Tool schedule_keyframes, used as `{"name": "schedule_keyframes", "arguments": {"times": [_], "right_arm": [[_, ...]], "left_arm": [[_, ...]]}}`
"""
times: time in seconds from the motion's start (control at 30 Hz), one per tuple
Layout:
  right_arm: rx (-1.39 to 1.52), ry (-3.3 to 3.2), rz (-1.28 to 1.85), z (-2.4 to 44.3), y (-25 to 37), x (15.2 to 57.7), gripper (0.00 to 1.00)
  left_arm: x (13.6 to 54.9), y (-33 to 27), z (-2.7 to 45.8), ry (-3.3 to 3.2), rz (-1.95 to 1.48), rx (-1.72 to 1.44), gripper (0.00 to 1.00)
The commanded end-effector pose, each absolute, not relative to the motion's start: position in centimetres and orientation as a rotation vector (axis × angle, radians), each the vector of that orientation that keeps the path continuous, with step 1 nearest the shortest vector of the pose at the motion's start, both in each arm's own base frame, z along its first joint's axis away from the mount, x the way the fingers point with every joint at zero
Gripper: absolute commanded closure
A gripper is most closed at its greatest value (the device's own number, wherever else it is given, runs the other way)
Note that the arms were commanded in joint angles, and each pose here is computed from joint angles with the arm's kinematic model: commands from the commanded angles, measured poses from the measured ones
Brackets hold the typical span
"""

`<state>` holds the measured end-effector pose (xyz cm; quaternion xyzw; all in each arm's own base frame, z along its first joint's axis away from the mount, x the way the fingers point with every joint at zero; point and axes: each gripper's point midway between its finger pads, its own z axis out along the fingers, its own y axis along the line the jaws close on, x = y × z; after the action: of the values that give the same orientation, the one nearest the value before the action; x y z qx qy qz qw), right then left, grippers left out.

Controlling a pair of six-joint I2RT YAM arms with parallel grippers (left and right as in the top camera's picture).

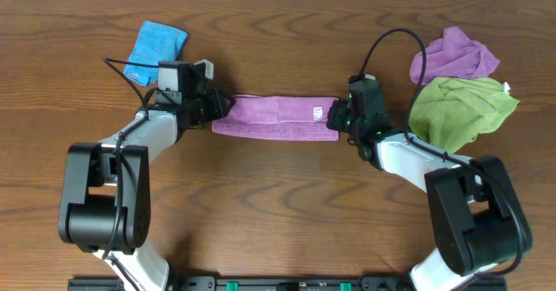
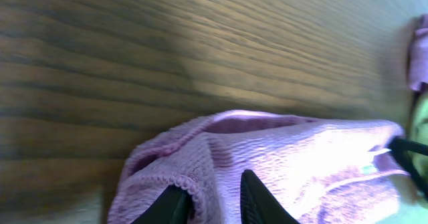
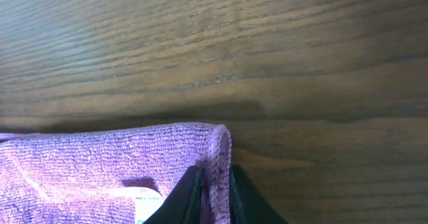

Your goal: Fold the cloth

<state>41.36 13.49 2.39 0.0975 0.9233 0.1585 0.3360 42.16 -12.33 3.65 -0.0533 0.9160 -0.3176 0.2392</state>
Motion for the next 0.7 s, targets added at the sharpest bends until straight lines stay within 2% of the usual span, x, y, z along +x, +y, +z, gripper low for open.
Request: {"name": "schedule_keyframes", "arguments": {"times": [0.0, 0.3, 0.5, 0.67], "right_arm": [[0.249, 2.403, 0.436, 2.7, 13.5, 41.9, 0.85], [0.243, 2.439, 0.45, 2.3, 14.0, 41.1, 0.87], [0.239, 2.454, 0.447, 2.1, 14.1, 40.8, 0.88], [0.239, 2.454, 0.448, 2.1, 14.1, 40.8, 0.89]], "left_arm": [[42.1, -13.3, 4.3, 2.495, -0.978, -0.151, 0.76], [43.0, -14.6, 6.8, 2.449, -1.12, -0.18, 0.8], [44.9, -15.0, 9.8, 2.384, -1.151, -0.156, 0.79], [45.1, -15.0, 10.4, 2.396, -1.155, -0.172, 0.79]]}}
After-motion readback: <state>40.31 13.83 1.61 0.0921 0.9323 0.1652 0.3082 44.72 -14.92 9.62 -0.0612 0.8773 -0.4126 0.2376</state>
